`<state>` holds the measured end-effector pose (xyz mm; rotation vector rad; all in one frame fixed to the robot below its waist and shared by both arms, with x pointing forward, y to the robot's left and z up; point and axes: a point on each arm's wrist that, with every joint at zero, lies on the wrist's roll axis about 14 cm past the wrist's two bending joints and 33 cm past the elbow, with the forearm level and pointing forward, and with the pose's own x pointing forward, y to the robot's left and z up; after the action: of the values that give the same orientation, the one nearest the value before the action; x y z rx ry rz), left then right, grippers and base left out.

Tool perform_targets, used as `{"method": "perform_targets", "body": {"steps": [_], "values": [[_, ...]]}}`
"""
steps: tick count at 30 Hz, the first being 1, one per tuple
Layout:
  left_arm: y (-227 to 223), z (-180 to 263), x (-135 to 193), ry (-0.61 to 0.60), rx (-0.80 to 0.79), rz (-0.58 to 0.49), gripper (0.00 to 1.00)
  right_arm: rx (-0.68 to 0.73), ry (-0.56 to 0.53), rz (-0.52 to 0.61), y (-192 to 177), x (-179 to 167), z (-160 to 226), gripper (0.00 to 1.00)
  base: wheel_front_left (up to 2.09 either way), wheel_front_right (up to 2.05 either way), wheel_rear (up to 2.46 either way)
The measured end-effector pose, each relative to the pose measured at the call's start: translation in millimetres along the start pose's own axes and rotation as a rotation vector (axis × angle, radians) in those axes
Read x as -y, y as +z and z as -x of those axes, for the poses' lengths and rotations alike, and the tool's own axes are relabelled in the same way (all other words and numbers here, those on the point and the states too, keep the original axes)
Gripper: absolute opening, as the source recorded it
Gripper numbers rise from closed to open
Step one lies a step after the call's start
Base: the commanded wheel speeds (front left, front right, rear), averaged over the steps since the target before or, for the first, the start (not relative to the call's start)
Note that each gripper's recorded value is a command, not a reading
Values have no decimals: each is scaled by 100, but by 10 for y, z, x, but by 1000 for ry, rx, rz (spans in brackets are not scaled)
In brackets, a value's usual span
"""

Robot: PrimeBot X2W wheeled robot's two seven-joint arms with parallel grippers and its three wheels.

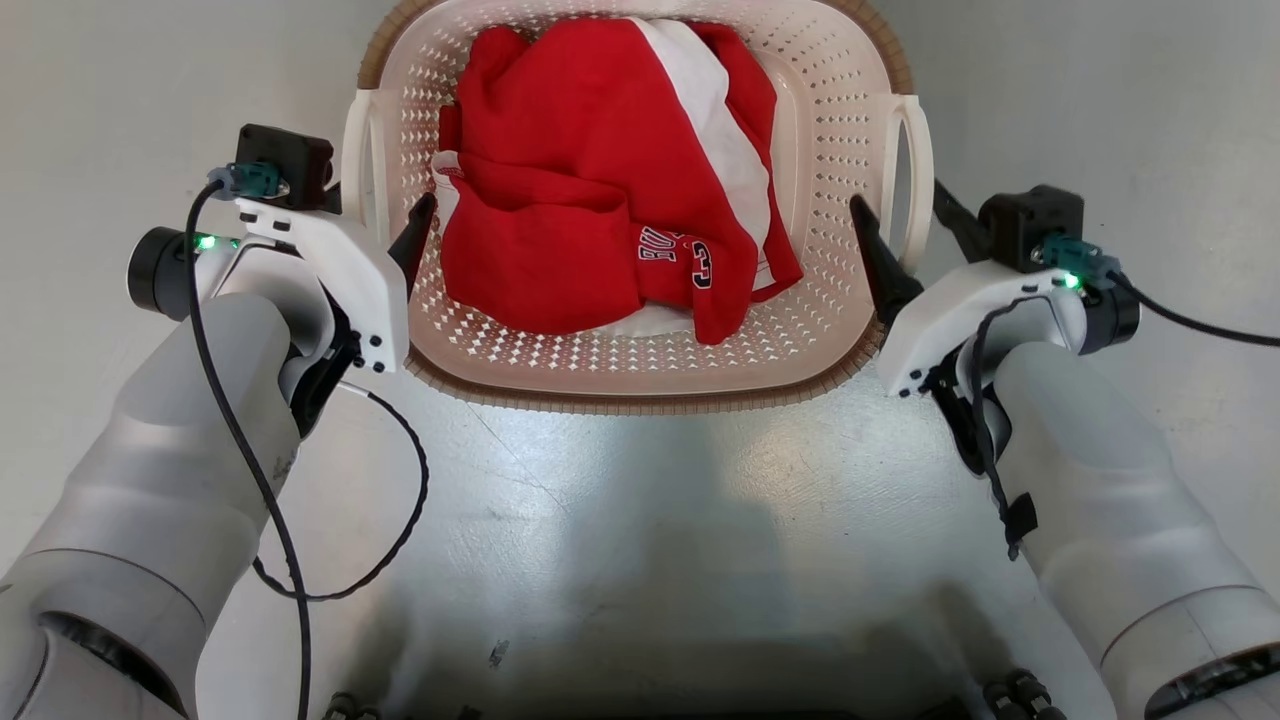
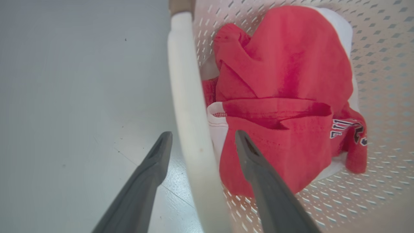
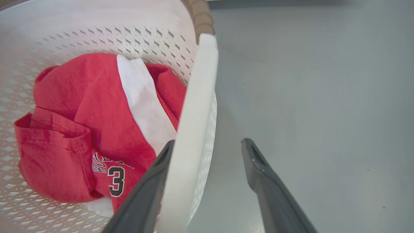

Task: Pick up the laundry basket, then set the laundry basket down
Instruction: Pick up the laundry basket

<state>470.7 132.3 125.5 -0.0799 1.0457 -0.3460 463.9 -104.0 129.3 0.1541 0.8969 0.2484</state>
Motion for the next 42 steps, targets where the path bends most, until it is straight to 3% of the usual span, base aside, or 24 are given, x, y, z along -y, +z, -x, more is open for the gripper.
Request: {"method": "perform_targets", "body": {"steps": [18,19,20,21,22,42], "values": [[-40,27,20,-7,-16,-2,100,-15,26,2,6,-81,-12,100,0,0,0],[-25,23,18,-7,-13,-7,92,-15,25,-1,6,-80,-12,95,0,0,0],[7,17,15,-8,-1,-10,57,-16,25,-1,3,-79,-11,47,0,0,0],[30,12,10,-7,6,-10,36,-17,25,1,0,-77,-12,14,0,0,0],[42,8,6,-7,12,-11,0,-16,24,1,7,-72,-15,0,0,0,0],[144,184,120,-14,-4,-6,0,-36,38,25,162,-192,103,0,0,0,0]]}}
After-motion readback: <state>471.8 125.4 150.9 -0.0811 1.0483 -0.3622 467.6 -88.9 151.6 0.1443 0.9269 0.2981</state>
